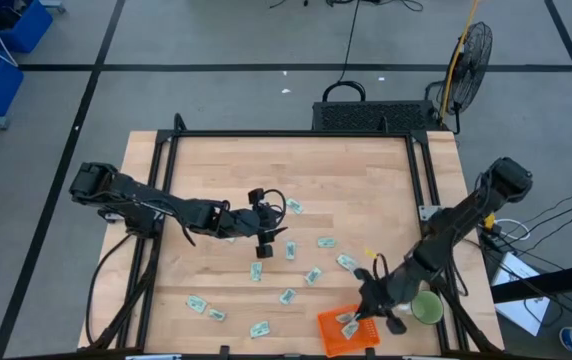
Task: Pick and place Stevia / Truvia into bins
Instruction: Put the stevia packet into the orange bin
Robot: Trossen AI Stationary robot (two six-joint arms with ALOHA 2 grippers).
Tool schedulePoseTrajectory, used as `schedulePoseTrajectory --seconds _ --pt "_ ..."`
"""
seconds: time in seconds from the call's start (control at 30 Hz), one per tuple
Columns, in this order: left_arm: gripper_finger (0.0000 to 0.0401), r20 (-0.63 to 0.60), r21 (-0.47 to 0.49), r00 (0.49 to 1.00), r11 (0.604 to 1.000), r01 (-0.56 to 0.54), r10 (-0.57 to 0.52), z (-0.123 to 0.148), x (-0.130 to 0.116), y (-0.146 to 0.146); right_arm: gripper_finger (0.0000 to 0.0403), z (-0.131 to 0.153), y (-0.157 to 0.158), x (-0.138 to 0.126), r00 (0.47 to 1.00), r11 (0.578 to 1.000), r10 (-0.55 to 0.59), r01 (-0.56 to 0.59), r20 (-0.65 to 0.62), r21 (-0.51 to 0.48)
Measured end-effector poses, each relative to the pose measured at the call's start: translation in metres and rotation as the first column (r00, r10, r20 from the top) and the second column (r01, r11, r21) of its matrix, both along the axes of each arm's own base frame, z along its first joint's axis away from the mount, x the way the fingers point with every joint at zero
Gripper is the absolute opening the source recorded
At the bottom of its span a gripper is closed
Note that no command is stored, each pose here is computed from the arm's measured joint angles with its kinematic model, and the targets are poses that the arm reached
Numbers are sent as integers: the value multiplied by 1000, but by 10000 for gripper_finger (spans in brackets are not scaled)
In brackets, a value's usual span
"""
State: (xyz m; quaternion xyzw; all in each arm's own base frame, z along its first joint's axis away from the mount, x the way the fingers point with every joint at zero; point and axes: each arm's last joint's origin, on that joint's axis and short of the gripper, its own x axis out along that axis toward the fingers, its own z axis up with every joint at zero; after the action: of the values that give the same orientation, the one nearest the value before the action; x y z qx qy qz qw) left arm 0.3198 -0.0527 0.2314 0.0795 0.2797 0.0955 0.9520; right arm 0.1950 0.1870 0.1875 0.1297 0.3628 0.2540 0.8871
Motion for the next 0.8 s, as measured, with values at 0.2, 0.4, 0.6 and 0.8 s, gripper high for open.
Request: schedulePoseTrajectory --seconds 0.2,0.4,0.6,0.8 --pt "182 4 -16 1000 1000 -10 10 0 0 0 29 -27 12 -3 989 999 -33 31 -145 -15" --pt "182 4 -17 1000 1000 -12 12 0 0 0 63 -38 13 -1 984 998 -45 38 -174 -43" --pt "182 -57 -5 998 1000 -10 10 3 -10 2 86 -18 9 -1 996 1000 -21 21 -87 -4" --pt "182 -248 -181 967 978 -104 57 3 -37 4 90 15 -4 -2 986 996 0 14 166 -87"
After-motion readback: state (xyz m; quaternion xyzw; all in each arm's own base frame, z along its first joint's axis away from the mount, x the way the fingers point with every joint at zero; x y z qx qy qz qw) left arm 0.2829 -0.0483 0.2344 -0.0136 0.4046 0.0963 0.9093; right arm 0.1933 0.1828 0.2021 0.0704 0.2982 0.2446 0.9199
